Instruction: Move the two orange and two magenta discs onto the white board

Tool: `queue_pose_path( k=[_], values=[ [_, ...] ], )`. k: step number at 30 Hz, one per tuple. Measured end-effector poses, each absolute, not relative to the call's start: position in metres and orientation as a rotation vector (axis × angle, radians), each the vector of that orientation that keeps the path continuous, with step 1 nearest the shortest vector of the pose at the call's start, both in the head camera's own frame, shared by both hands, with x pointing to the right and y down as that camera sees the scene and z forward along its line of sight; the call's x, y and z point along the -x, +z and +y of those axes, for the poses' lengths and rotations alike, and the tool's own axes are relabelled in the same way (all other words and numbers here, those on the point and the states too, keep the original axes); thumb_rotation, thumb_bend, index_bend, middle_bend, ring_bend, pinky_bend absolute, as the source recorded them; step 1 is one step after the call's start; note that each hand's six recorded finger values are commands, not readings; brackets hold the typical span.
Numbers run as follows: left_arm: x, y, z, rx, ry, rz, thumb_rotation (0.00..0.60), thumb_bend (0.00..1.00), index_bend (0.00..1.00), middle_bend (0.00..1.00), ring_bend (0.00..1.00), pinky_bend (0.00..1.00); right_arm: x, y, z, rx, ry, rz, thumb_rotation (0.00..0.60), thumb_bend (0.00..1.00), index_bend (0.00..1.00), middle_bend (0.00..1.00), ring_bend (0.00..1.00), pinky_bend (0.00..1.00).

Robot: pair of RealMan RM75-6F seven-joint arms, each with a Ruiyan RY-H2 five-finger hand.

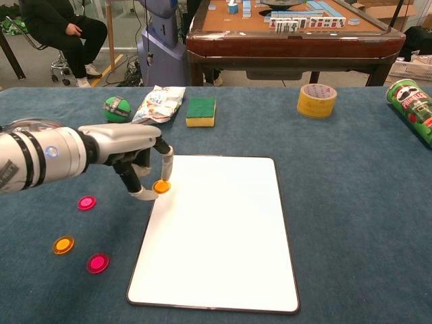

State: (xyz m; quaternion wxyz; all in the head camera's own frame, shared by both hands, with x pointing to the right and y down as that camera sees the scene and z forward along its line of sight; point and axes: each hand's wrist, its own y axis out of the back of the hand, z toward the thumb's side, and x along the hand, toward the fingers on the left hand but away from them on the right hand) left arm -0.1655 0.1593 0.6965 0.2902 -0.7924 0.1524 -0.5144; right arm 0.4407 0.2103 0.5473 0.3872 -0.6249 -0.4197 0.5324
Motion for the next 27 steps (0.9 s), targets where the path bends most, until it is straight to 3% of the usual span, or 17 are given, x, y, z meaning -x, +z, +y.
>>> queue_pose_path(
  k=[2, 5, 9, 12, 15, 22, 27],
  values=[
    [0.153, 0.687, 0.162, 2.121, -1.33, 0.389, 0.6, 0.4, 0.59, 1.0, 1.0, 1.0, -0.441, 0.547, 0.211, 1.59, 1.353, -1.071, 0.6, 0.0, 0.12, 0.26, 0.26, 0.38],
    [0.139, 0.678, 0.165, 2.121, -1.289, 0.353, 0.6, 0.4, 0.44, 1.0, 1.0, 1.0, -0.442, 0.546, 0.211, 1.589, 1.352, -1.075, 0.6, 0.0, 0.12, 0.26, 0.26, 0.38],
    [0.133, 0.676, 0.168, 2.1, -1.286, 0.312, 0.6, 0.26, 0.25, 1.0, 1.0, 1.0, -0.443, 0.544, 0.21, 1.589, 1.349, -1.082, 0.6, 0.0, 0.12, 0.26, 0.26, 0.38],
    [0.137, 0.678, 0.17, 2.081, -1.307, 0.299, 0.6, 0.22, 0.21, 1.0, 1.0, 1.0, -0.444, 0.543, 0.21, 1.589, 1.346, -1.086, 0.6, 0.0, 0.12, 0.26, 0.26, 0.38],
    [0.143, 0.678, 0.169, 2.064, -1.325, 0.305, 0.6, 0.22, 0.23, 1.0, 1.0, 1.0, -0.445, 0.543, 0.21, 1.589, 1.346, -1.087, 0.6, 0.0, 0.12, 0.26, 0.26, 0.38],
    [0.174, 0.671, 0.176, 2.015, -1.357, 0.287, 0.6, 0.22, 0.43, 1.0, 1.0, 1.0, -0.443, 0.544, 0.211, 1.593, 1.349, -1.078, 0.6, 0.0, 0.12, 0.26, 0.26, 0.38],
    [0.197, 0.664, 0.187, 1.993, -1.359, 0.257, 0.6, 0.22, 0.45, 1.0, 1.0, 1.0, -0.442, 0.545, 0.211, 1.592, 1.35, -1.075, 0.6, 0.0, 0.13, 0.26, 0.26, 0.38]
  ],
)
